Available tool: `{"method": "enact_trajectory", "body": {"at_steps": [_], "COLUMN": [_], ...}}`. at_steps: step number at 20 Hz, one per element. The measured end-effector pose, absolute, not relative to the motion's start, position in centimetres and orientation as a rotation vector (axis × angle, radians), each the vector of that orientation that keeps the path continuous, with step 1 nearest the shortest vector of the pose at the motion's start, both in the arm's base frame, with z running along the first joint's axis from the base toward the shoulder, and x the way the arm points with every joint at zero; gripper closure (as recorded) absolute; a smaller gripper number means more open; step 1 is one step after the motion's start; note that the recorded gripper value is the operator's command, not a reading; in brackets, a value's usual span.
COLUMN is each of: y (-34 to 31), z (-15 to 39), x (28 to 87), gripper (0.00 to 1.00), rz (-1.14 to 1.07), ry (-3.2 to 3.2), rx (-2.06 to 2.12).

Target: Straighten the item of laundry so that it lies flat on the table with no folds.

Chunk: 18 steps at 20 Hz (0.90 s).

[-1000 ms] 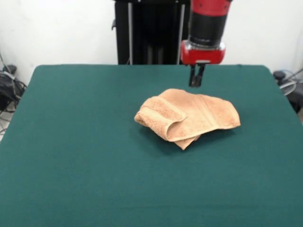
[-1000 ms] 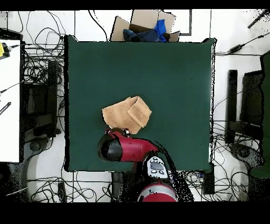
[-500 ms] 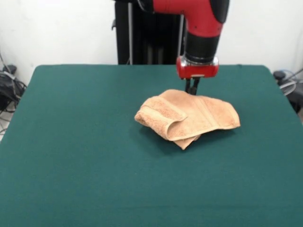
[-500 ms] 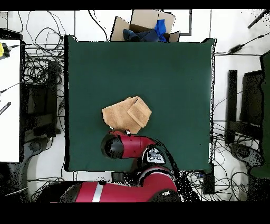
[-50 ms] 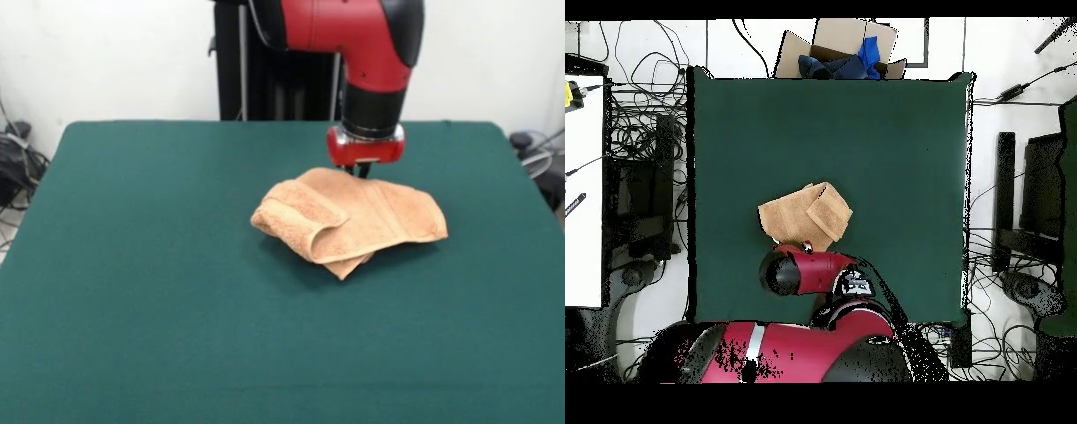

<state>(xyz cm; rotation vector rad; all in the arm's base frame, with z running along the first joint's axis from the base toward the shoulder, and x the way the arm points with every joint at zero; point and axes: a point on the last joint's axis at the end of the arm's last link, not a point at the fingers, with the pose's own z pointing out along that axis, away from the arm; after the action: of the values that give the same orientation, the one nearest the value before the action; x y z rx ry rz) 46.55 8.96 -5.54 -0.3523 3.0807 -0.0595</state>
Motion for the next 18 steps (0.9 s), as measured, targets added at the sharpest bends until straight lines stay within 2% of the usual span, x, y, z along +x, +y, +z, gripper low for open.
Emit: {"method": "enact_trajectory", "body": {"at_steps": [9, 18], "y": [8.7, 7.6], "z": [-5.6, -5.5], "x": [46.5, 47.8], "gripper": [1.00, 1.00], "rz": [-0.049, 0.054], "ry": [3.059, 3.133], "rx": [-0.452, -0.470]}}
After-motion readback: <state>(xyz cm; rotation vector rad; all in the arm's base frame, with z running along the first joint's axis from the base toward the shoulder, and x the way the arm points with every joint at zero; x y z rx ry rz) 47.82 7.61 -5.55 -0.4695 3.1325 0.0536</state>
